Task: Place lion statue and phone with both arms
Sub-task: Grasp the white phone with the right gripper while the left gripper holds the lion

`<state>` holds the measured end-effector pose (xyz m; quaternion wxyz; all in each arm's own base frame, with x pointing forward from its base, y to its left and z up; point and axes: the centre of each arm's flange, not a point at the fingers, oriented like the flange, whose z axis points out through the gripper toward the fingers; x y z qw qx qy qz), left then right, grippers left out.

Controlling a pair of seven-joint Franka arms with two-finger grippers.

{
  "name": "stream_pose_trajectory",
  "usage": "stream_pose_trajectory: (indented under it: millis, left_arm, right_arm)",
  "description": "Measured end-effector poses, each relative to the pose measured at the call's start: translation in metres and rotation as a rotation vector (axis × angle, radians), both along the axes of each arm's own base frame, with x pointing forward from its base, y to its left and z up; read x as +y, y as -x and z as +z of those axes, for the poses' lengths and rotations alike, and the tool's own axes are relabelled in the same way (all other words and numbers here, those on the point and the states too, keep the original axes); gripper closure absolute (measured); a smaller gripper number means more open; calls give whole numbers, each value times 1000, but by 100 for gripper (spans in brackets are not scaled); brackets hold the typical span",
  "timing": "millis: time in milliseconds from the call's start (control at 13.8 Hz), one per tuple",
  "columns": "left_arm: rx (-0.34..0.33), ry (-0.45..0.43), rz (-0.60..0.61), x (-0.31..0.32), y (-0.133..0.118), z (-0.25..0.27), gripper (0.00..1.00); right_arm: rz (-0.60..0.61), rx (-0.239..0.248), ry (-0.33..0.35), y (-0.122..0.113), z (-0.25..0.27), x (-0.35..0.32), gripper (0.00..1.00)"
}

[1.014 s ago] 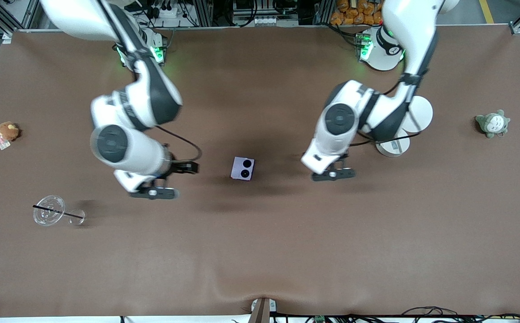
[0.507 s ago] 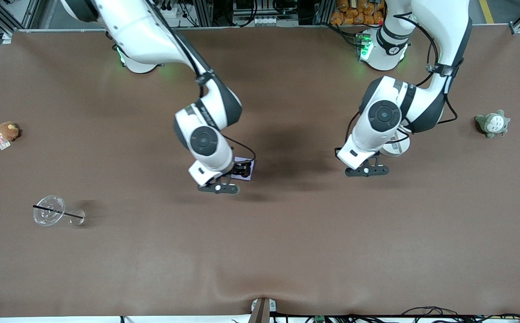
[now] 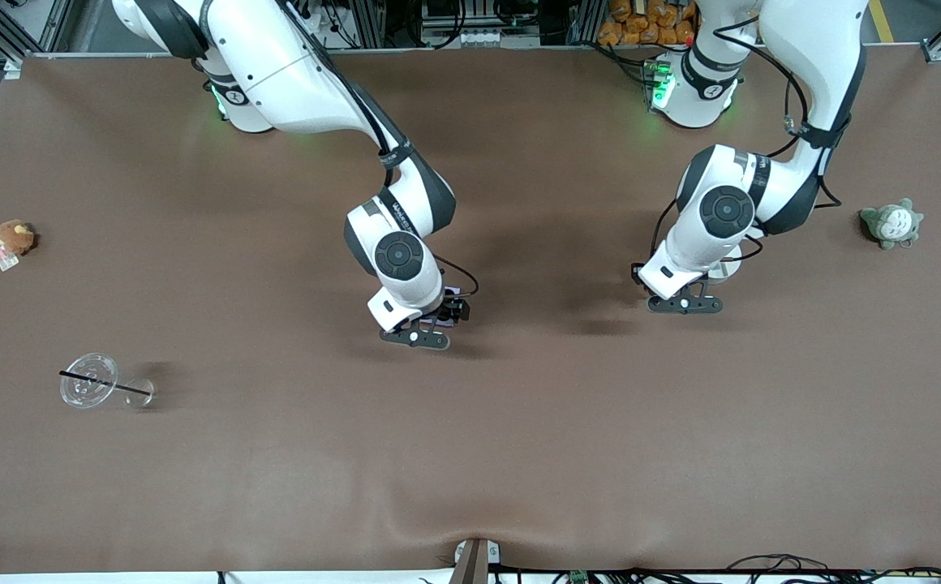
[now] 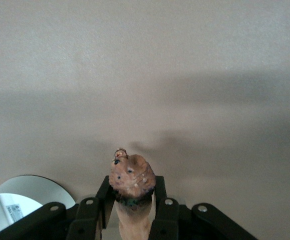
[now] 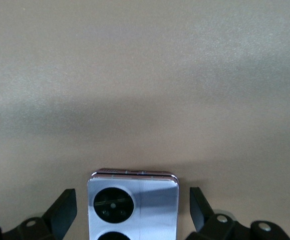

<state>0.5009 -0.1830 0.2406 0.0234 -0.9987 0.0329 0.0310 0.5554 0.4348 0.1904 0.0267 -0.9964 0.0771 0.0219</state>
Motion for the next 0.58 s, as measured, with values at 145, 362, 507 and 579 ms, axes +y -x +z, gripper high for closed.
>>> stream_pose_trajectory:
  millis: [145,362,507,579]
  left_arm:
    - [8,2,-17,-4,14,-7,63]
    - [12,3,-22,-2,29,-19,63]
    - [16,2,-22,0,32,-22,63]
    - [18,1,-22,0,33,-22,63]
  right_arm:
    - [2,4,3,2,-4,0,0]
    - [8,10,11,10,-17,2,0]
    - [5,12,15,16,-22,5,0]
    - [5,11,16,18,-22,7,0]
